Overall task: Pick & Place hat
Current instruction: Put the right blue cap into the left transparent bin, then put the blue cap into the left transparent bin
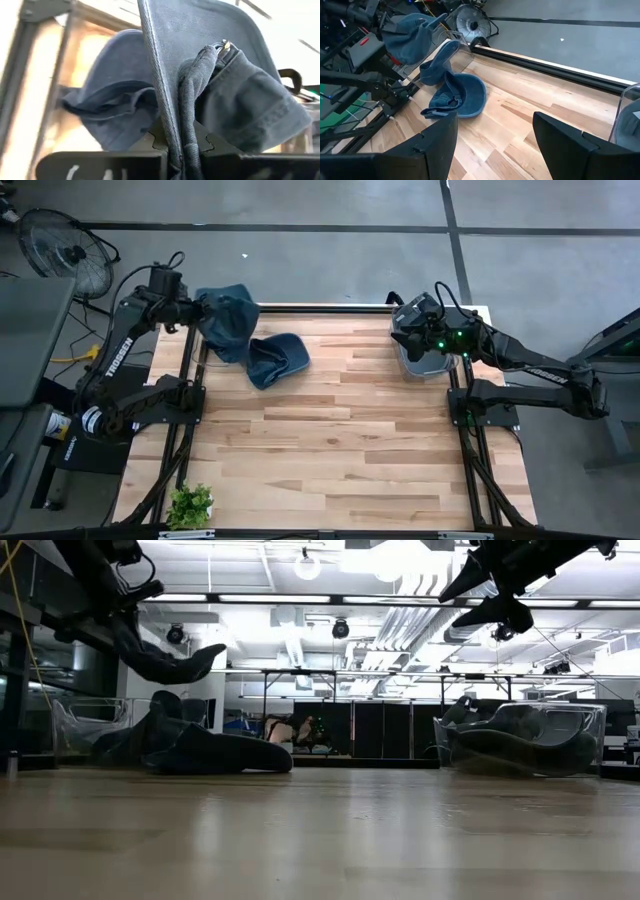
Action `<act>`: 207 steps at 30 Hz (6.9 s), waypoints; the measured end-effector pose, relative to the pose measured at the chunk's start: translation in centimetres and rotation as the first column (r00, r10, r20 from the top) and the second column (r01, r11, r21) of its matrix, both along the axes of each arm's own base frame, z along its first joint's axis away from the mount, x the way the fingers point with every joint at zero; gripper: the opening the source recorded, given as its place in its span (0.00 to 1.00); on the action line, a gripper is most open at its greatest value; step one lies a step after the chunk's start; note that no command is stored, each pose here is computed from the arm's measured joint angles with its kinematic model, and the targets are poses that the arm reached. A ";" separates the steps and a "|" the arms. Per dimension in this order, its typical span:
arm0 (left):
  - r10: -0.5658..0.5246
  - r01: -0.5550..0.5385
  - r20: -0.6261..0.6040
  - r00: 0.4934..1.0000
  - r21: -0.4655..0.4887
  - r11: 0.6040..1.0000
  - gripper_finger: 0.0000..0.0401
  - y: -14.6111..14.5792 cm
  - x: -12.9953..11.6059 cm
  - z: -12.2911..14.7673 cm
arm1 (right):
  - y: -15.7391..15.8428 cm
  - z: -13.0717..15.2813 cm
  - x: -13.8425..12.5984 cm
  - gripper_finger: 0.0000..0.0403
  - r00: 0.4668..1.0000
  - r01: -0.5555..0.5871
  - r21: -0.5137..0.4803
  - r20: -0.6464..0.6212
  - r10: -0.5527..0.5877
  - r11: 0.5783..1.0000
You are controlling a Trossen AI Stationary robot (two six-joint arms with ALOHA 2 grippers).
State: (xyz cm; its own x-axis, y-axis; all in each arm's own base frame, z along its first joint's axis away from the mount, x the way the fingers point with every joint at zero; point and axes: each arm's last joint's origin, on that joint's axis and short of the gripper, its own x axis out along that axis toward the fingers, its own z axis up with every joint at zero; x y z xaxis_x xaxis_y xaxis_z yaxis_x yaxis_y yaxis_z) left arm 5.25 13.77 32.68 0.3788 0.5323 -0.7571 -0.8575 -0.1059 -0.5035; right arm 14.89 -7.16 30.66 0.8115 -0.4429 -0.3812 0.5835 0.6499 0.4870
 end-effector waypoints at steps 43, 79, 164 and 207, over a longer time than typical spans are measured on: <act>0.120 -0.212 -0.435 0.893 -0.171 0.962 0.04 3.1 5.8 -4.6 | 0.2 -0.4 0.7 0.62 0.987 -0.161 0.041 -0.005 0.161 0.986; 0.149 -0.239 -0.510 0.847 -0.115 0.964 0.71 3.9 6.3 -4.4 | 0.5 -1.0 0.4 0.62 0.969 -0.232 0.078 -0.062 0.237 0.970; 0.157 -0.425 -0.746 0.647 -0.181 0.887 0.00 7.9 11.9 -9.5 | 0.7 -1.5 0.2 0.62 0.959 -0.247 0.087 -0.119 0.257 0.965; -0.649 0.712 -0.512 0.563 -0.098 0.695 0.50 -6.0 20.4 -2.5 | 0.5 -1.2 0.8 0.62 0.878 -0.460 -0.217 -0.253 0.405 0.861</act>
